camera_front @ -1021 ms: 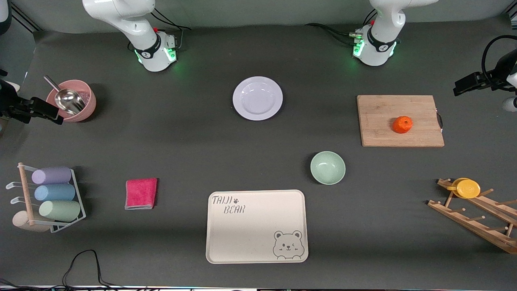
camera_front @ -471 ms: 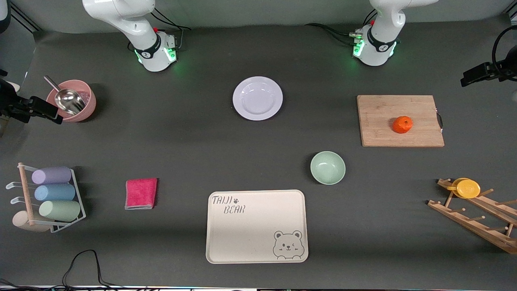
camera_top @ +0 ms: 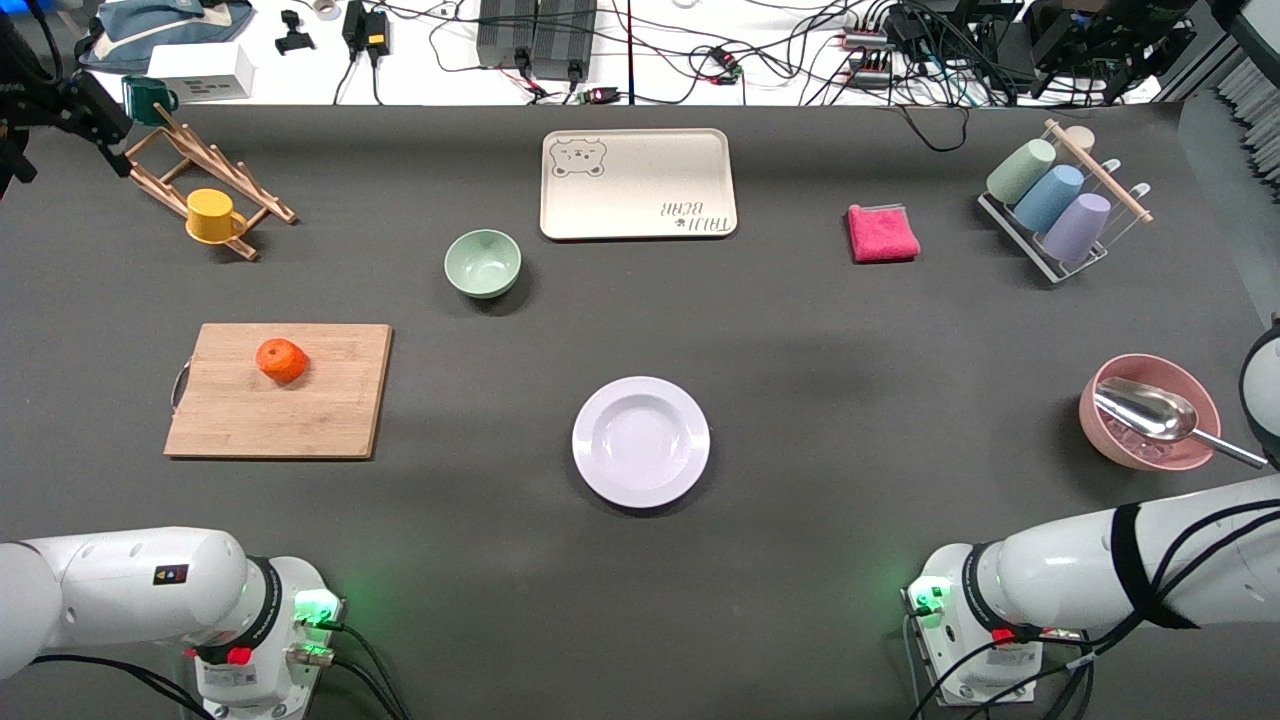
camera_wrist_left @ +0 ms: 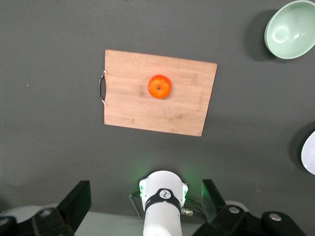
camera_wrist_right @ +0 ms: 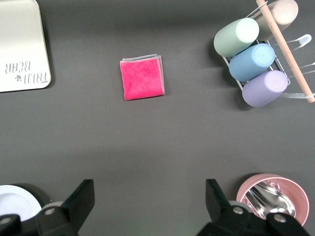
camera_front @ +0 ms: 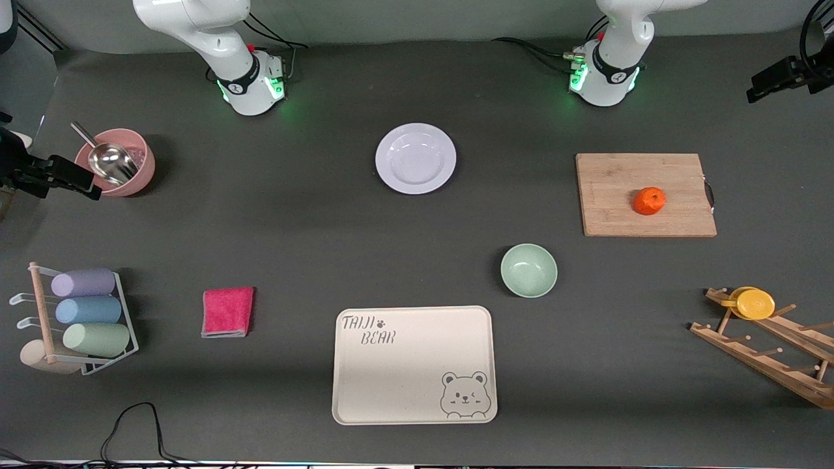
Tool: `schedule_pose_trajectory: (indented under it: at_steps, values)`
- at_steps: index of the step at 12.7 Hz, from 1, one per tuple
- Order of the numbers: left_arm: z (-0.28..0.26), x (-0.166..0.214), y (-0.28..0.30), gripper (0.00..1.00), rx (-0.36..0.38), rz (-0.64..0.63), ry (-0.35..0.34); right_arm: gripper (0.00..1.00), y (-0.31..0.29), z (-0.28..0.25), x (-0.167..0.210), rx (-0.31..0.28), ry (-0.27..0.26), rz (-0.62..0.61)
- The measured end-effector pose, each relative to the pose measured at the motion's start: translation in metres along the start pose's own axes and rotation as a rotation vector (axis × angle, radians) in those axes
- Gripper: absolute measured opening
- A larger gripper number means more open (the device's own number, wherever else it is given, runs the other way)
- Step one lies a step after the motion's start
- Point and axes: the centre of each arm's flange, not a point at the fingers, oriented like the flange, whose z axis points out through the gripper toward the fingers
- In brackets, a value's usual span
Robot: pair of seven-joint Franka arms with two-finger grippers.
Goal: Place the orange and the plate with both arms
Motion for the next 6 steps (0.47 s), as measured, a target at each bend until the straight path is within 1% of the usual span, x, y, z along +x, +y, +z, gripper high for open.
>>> schedule_pose_trajectory:
  at_steps: [2,6]
  values:
    - [0.007,-0.005,0.000,1.00,0.000,0.001,-0.006,1.00,0.000,0.000,0.000,0.000,0.000,0.000]
    - [0.016,-0.002,0.001,1.00,0.001,0.002,-0.011,1.00,0.000,0.000,0.000,0.000,0.000,0.000]
